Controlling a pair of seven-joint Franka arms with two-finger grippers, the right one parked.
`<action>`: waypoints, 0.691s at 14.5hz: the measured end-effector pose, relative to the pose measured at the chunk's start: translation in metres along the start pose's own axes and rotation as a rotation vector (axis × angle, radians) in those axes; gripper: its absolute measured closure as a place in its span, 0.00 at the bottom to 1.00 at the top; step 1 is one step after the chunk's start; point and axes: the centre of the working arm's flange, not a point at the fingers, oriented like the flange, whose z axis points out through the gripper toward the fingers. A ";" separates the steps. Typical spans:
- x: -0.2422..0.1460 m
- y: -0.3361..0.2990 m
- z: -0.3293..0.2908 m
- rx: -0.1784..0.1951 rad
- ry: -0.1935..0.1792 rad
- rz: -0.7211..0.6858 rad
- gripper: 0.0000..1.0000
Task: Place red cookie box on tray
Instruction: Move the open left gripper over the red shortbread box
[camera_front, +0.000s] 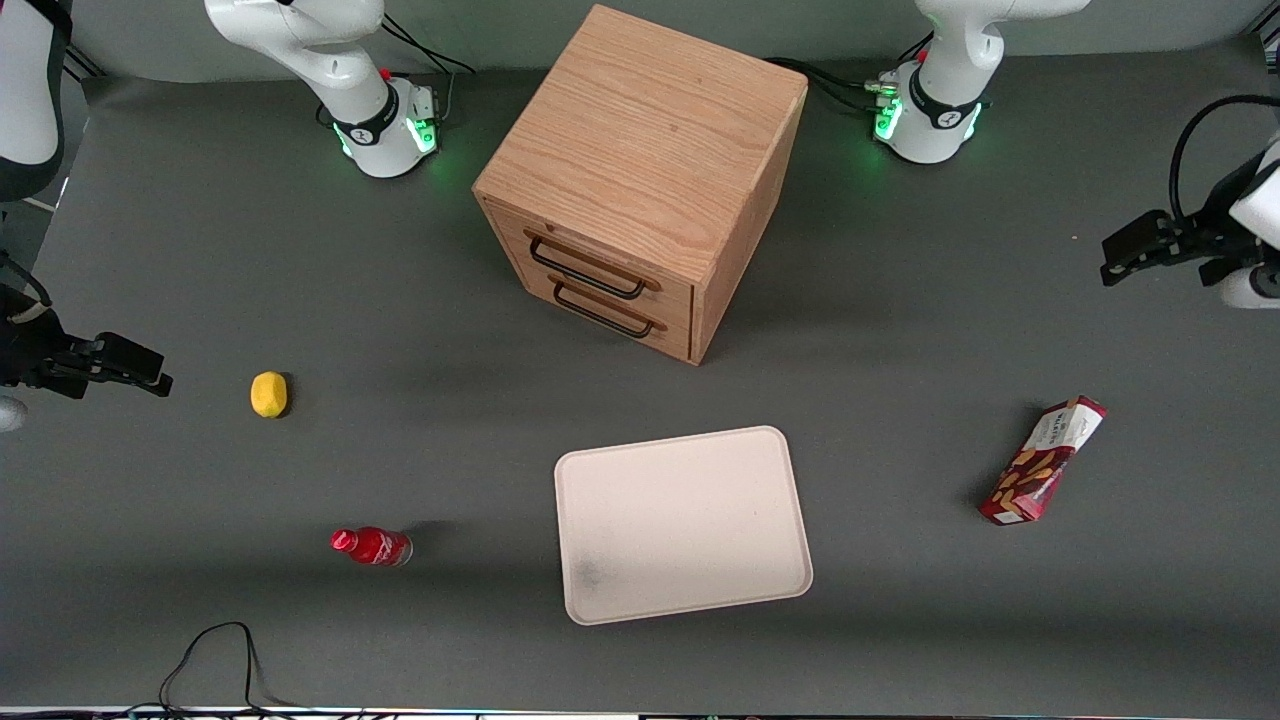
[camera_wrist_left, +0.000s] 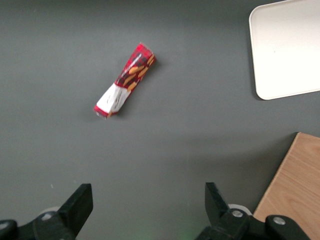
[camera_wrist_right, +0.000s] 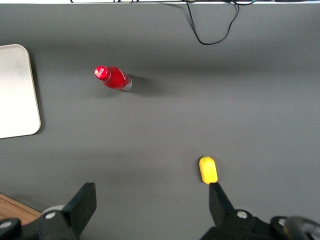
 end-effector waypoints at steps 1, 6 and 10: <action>0.008 -0.007 0.009 0.000 0.006 0.029 0.00; 0.037 -0.063 0.039 0.002 0.018 0.127 0.00; 0.059 -0.098 0.036 0.009 0.040 0.225 0.00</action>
